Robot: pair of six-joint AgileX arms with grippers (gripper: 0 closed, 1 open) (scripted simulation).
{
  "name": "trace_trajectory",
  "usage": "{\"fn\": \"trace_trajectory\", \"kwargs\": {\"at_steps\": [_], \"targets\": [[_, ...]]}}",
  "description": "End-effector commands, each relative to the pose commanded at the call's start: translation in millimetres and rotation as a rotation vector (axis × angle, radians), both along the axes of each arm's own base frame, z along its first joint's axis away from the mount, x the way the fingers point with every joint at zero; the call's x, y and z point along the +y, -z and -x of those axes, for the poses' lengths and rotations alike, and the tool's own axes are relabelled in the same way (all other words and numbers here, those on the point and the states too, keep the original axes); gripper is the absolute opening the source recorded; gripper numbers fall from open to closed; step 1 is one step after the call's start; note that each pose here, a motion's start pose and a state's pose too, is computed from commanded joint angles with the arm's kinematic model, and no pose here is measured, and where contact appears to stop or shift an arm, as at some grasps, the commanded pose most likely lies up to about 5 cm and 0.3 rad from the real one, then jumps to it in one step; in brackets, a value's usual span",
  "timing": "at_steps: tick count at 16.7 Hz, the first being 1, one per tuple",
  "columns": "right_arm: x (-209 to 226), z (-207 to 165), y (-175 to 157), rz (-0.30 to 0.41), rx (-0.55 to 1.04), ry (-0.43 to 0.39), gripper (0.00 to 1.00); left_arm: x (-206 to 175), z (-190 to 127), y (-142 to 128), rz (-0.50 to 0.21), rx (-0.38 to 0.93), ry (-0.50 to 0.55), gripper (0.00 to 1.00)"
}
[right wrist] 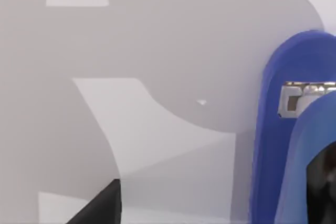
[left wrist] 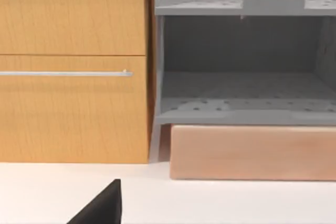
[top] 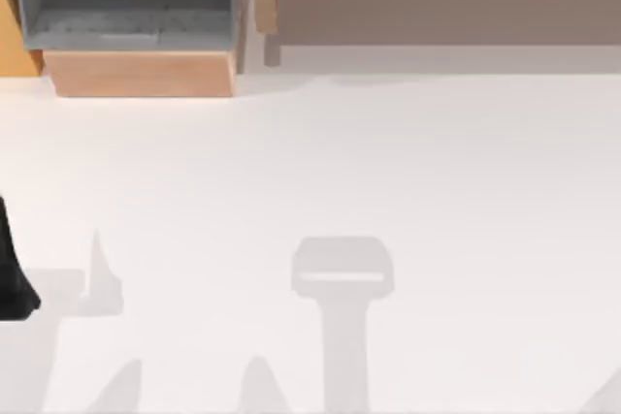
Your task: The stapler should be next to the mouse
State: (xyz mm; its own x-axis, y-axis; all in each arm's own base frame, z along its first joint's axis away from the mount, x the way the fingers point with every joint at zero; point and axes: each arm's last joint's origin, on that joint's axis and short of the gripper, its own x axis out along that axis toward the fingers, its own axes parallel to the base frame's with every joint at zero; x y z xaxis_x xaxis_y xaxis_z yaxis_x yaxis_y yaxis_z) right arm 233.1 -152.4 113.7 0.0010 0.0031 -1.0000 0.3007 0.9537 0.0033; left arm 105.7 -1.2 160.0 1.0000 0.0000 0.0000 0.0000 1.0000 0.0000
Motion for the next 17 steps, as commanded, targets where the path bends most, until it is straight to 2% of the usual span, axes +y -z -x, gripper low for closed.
{"fn": "trace_trajectory", "kwargs": {"at_steps": [1,14,17], "targets": [[0.0,0.0,0.0,0.000,0.000,0.000,1.00,0.0,0.0,0.0,0.000,0.000,0.000,1.00],[0.0,0.0,0.0,0.000,0.000,0.000,0.02,0.0,0.0,0.0,0.000,0.000,0.000,1.00],[0.0,0.0,0.0,0.000,0.000,0.000,0.00,0.0,0.0,0.0,0.000,0.000,0.000,1.00]]}}
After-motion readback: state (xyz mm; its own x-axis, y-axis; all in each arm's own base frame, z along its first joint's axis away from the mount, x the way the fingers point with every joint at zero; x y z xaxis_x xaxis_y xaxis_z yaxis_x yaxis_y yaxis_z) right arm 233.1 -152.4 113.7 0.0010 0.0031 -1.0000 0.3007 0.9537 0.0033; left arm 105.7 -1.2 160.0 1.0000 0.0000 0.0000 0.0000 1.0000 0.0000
